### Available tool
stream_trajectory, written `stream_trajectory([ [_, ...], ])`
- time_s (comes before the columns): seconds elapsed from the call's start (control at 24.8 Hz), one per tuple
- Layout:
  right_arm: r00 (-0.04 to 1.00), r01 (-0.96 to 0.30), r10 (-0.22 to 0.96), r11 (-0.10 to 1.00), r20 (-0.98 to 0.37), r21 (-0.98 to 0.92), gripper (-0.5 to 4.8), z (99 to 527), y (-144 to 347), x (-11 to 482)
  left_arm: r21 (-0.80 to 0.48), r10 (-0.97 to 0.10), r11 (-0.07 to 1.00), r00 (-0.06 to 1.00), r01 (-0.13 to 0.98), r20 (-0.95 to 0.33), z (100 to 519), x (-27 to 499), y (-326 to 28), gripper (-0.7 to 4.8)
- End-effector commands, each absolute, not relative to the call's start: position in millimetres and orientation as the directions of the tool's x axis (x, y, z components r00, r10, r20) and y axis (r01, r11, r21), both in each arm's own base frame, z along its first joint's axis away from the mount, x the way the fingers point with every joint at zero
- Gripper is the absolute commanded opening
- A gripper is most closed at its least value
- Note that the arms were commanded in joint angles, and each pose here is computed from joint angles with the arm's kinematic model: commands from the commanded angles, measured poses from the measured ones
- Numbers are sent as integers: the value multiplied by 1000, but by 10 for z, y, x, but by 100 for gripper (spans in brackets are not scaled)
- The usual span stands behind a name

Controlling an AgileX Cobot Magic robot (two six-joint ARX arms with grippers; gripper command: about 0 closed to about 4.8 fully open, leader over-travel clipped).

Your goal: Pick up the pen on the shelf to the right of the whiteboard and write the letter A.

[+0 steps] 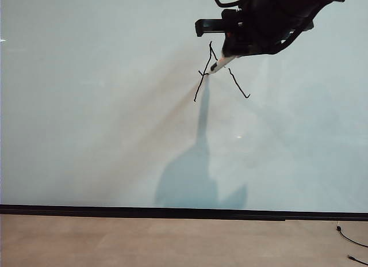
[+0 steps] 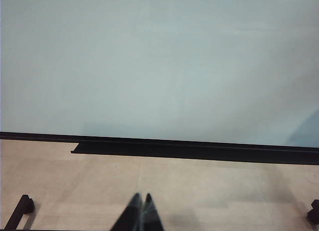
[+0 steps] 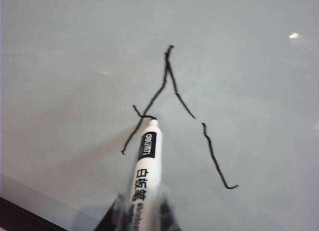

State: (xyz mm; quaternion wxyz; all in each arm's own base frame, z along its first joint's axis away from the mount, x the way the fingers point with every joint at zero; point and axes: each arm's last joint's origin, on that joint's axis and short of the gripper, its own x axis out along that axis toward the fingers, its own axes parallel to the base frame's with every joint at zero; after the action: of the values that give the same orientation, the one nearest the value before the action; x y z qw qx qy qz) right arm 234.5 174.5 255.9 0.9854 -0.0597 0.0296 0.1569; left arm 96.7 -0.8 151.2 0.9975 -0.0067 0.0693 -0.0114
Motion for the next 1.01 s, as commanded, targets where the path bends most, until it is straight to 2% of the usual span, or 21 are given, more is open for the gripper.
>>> stream_trajectory([
  [0.04, 959, -282, 276, 953, -65, -109, -5, 2618, 1713, 2328, -11, -24, 1000, 991, 23, -130, 1526, 967, -8, -5],
  [0.44, 974, -225, 218, 966, -68, -128, -5, 2698, 1636, 2267, -11, -25, 1000, 991, 24, -130, 1526, 967, -9, -4],
  [1.01, 974, -223, 212, 964, -86, -145, -6, 2735, 1605, 2208, -11, -25, 1000, 991, 24, -130, 1526, 967, -9, -5],
])
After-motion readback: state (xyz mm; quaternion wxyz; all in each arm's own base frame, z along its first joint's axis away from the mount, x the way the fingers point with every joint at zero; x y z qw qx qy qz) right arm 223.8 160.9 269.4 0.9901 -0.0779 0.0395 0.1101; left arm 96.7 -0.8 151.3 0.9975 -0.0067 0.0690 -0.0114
